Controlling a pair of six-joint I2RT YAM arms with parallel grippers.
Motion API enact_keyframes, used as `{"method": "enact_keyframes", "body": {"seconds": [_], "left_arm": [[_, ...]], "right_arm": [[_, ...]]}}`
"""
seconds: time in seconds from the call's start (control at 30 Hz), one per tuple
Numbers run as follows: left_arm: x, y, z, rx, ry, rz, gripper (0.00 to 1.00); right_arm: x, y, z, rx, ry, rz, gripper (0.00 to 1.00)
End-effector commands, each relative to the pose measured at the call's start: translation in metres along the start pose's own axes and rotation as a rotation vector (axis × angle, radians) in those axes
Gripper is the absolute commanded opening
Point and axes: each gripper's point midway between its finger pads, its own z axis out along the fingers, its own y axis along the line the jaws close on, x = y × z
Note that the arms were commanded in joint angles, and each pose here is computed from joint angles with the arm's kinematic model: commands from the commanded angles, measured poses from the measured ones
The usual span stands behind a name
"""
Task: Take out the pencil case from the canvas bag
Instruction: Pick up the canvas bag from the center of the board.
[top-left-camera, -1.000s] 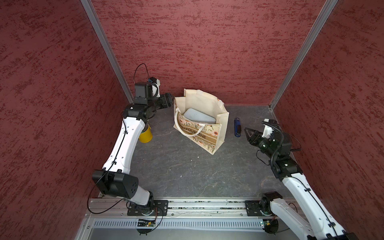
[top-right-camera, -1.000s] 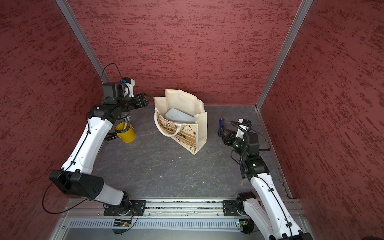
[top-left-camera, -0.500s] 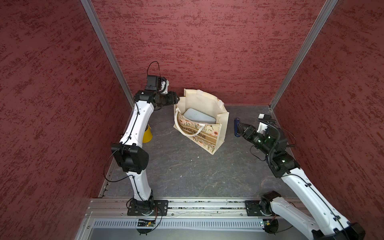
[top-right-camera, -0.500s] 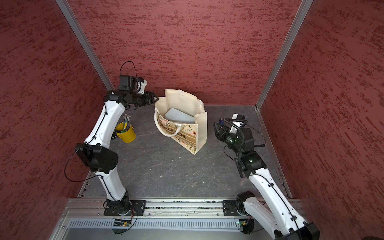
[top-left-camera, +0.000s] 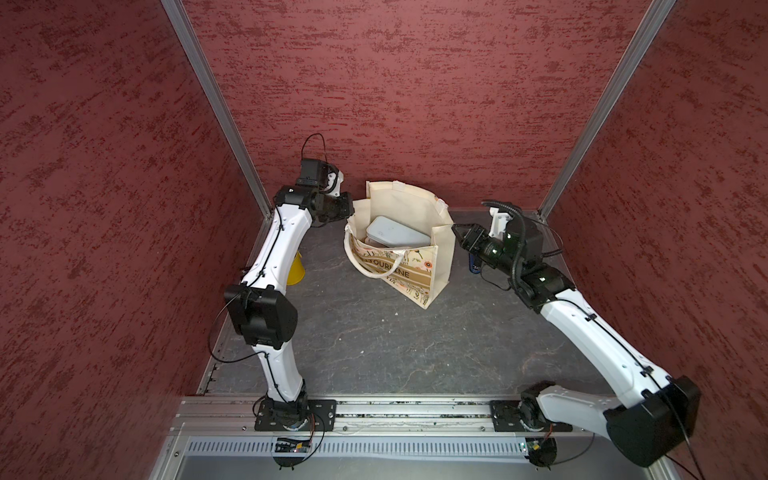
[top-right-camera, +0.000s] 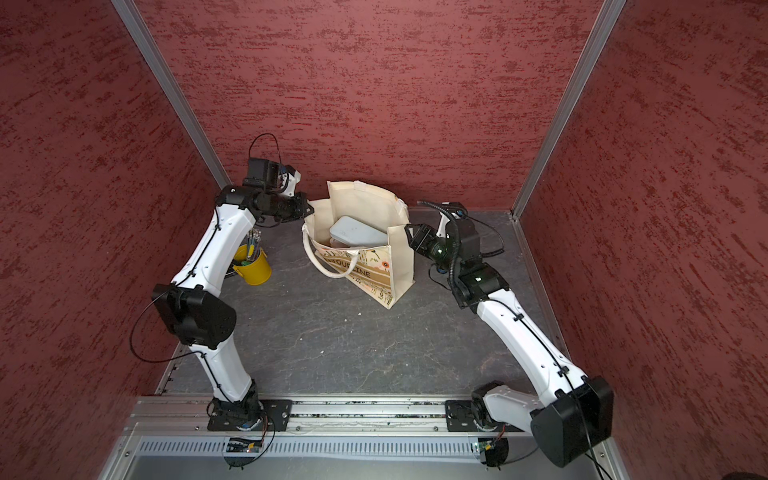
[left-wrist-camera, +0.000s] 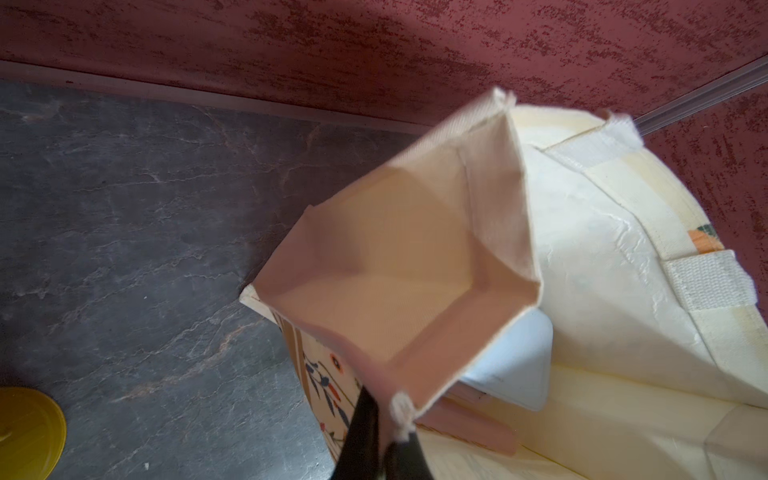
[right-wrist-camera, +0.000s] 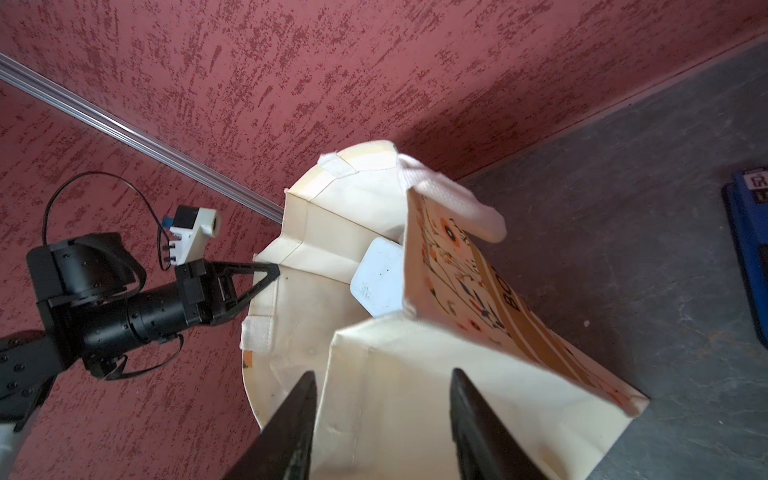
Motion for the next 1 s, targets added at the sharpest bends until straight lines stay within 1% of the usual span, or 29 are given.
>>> {"method": "enact_keyframes", "body": {"seconds": [0.0, 0.03, 0.13, 0.23, 0.3, 0.4, 0.47, 0.6, 0.73, 0.83, 0.93, 0.97], "left_arm": [[0.016, -0.002, -0.019, 0.017, -0.021, -0.041, 0.05], [0.023, -0.001, -0.023, 0.024, -0.029, -0.059, 0.05], [0.038, -0.001, -0.036, 0.066, -0.054, -0.113, 0.05], [0.051, -0.003, -0.05, 0.081, -0.095, -0.133, 0.05], [0.059, -0.002, -0.056, 0.082, -0.11, -0.143, 0.05], [0.075, 0.003, -0.056, 0.078, -0.11, -0.163, 0.05], [0.085, 0.005, -0.055, 0.082, -0.105, -0.18, 0.04], [0.103, 0.005, -0.06, 0.095, -0.118, -0.2, 0.05], [0.119, 0.004, -0.064, 0.094, -0.101, -0.188, 0.05], [0.131, 0.008, -0.065, 0.079, -0.078, -0.178, 0.06], [0.141, 0.011, -0.068, 0.061, -0.065, -0.165, 0.07], [0.143, 0.013, -0.07, 0.053, -0.067, -0.155, 0.07]], "right_arm": [[-0.015, 0.006, 0.004, 0.062, -0.004, -0.125, 0.58], [-0.017, 0.007, 0.008, 0.075, 0.006, -0.143, 0.59], [-0.014, 0.004, 0.022, 0.126, 0.057, -0.187, 0.67], [-0.008, 0.001, 0.034, 0.187, 0.108, -0.252, 0.74], [0.001, -0.003, 0.047, 0.213, 0.158, -0.295, 0.75], [0.012, 0.004, 0.058, 0.188, 0.219, -0.342, 0.76], [0.02, 0.006, 0.063, 0.185, 0.24, -0.362, 0.76], [0.032, -0.004, 0.068, 0.241, 0.262, -0.388, 0.76], [0.043, -0.015, 0.069, 0.261, 0.292, -0.429, 0.69], [0.05, -0.02, 0.069, 0.256, 0.303, -0.449, 0.62], [0.055, -0.022, 0.066, 0.244, 0.314, -0.463, 0.49], [0.057, -0.022, 0.064, 0.24, 0.318, -0.467, 0.44]]}}
